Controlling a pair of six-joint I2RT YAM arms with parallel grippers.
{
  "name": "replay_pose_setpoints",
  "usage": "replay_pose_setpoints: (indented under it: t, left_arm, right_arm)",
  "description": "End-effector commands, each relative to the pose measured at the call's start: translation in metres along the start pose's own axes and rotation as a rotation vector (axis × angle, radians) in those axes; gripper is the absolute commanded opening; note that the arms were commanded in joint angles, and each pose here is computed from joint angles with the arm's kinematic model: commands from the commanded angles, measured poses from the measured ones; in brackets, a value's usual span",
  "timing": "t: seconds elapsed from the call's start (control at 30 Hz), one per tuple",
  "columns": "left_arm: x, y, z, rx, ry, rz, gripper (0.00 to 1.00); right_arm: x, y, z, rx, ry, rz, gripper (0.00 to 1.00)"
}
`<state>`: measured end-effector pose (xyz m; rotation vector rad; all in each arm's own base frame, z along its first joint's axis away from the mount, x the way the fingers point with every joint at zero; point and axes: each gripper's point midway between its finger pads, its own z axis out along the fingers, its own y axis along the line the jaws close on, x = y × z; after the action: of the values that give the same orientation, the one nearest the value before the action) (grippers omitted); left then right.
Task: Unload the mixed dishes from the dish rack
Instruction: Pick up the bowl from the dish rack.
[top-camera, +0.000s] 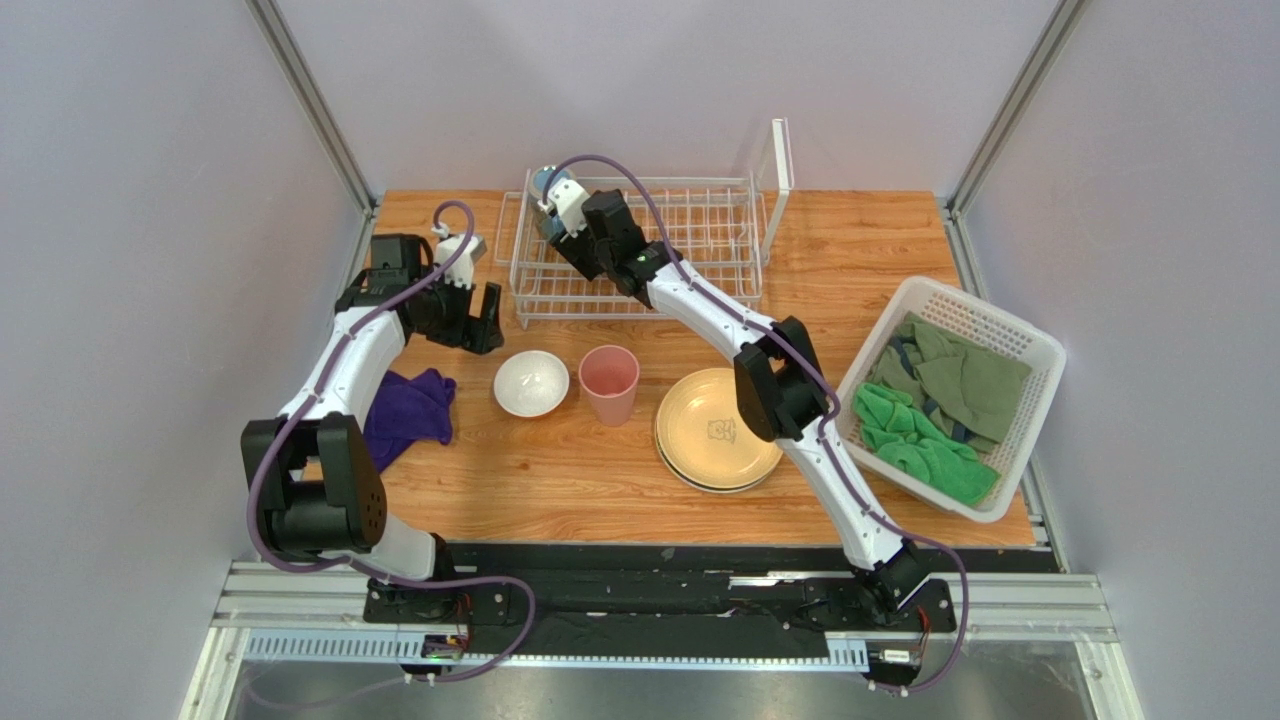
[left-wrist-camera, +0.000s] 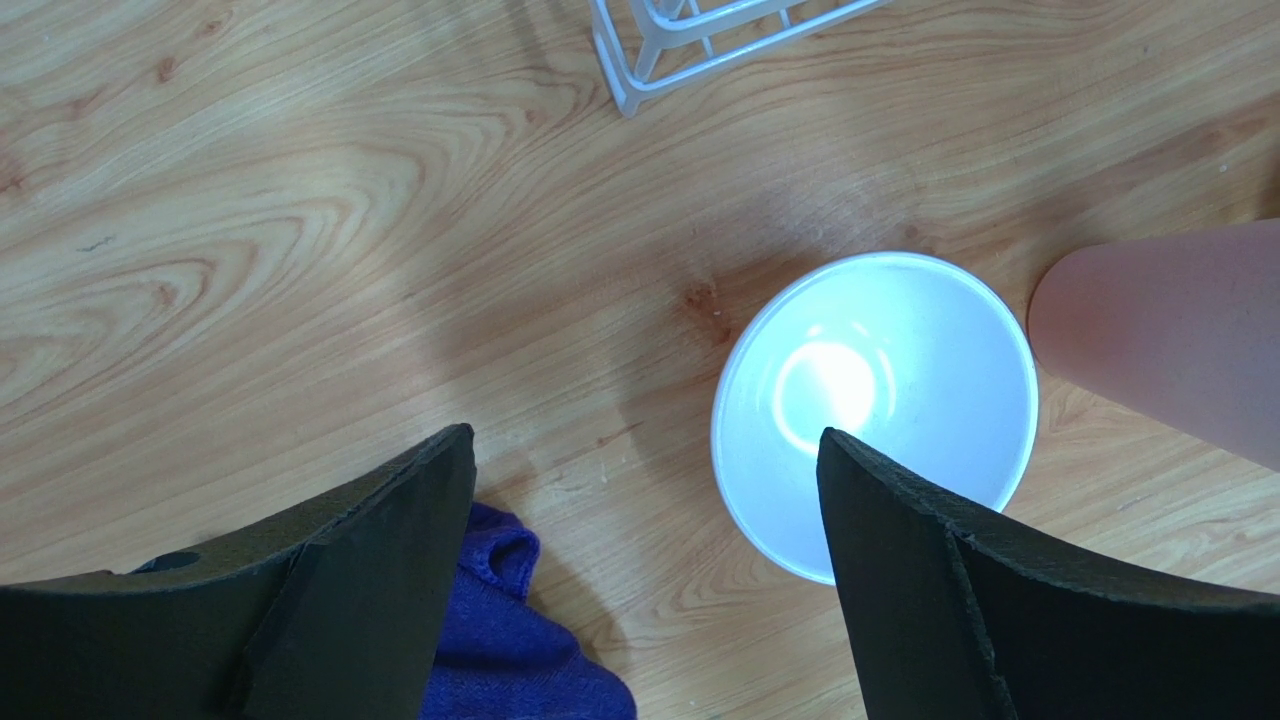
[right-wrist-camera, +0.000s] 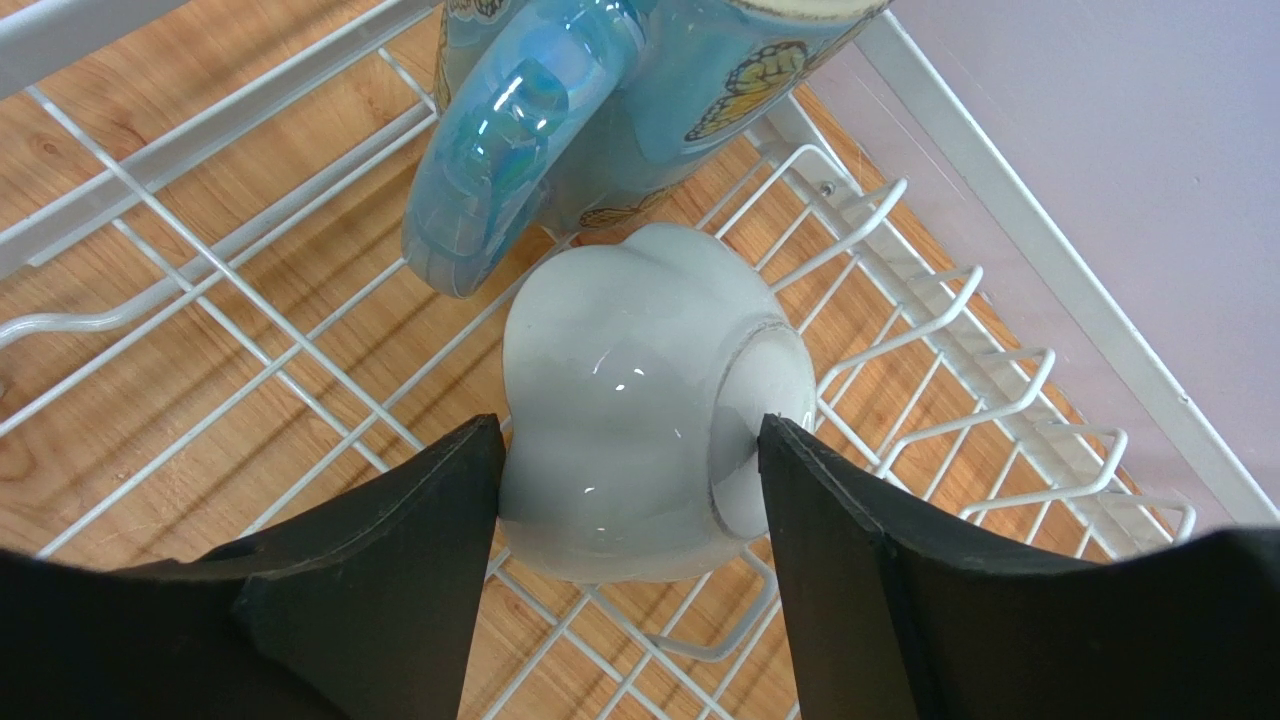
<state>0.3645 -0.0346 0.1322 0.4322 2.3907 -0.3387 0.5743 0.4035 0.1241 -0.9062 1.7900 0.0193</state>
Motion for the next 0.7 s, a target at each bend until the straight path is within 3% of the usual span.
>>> replay_pose_setpoints:
  t: [0.0,0.67]
  left_arm:
    - [-0.025,0.003,-0.010,-0.003,-0.071,0.022,0.91]
    - [-0.031,-0.001,-0.017,0.010,-0.086,0.021,0.91]
  right_arm:
    - [-0.023,-0.017,0.002,0.058,-0.069,0.019,0.65]
    - [-0.058,-0.029,-0.026,0.058,-0.114,0.066,0.52]
